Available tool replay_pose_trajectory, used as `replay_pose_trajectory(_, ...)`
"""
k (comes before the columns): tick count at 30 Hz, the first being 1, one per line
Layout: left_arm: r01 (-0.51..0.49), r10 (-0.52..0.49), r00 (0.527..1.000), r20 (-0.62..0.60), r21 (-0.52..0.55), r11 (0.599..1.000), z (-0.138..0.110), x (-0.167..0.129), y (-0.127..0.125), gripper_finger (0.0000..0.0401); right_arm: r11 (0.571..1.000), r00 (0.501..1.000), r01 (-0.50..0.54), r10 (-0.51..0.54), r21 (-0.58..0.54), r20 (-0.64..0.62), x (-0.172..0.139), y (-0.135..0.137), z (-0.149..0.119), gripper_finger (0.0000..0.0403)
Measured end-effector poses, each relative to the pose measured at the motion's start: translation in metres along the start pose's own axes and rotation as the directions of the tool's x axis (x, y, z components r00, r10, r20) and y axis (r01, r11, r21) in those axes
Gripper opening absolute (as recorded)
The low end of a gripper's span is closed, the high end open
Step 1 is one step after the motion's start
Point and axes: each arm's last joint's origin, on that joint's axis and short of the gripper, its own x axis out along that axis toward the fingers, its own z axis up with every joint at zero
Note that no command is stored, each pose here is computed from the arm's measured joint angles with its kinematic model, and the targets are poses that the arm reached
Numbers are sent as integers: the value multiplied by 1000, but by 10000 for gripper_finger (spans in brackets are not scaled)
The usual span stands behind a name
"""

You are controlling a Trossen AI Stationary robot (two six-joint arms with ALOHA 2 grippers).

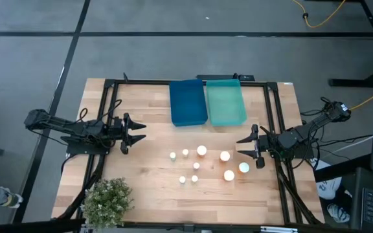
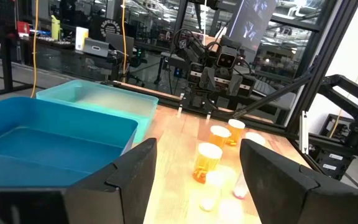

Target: Pick and place medicine bottles into bin by pill shape (circle, oval)

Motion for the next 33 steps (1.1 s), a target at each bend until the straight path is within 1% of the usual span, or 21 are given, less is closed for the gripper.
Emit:
replay_pose_trajectory(18,0,0,1000,0,0,1000,0,0,0,223,1000,1000,0,0,0,-1,0,0,0,191)
replay_pose_trajectory(20,0,0,1000,0,11,1000,0,0,0,223,999,1000,1,-1,-50,1,0,0,0,191)
replay_pose_trajectory(22,-1,1,1000,0,56,998,0,0,0,223,990,1000,5,-4,-141,4,0,0,0,191)
replay_pose_trajectory(24,0,0,1000,0,108,994,0,0,0,223,979,1000,5,-4,-205,3,0,0,0,191)
replay_pose_trajectory(26,0,0,1000,0,137,991,0,0,0,223,974,1000,4,-4,-228,3,0,0,0,191)
replay_pose_trajectory(31,0,0,1000,0,145,989,0,0,0,223,974,1000,4,-4,-227,4,0,0,0,191)
replay_pose_trajectory(33,-1,1,1000,0,167,986,0,0,0,223,974,1000,5,-3,-226,5,0,0,1,191)
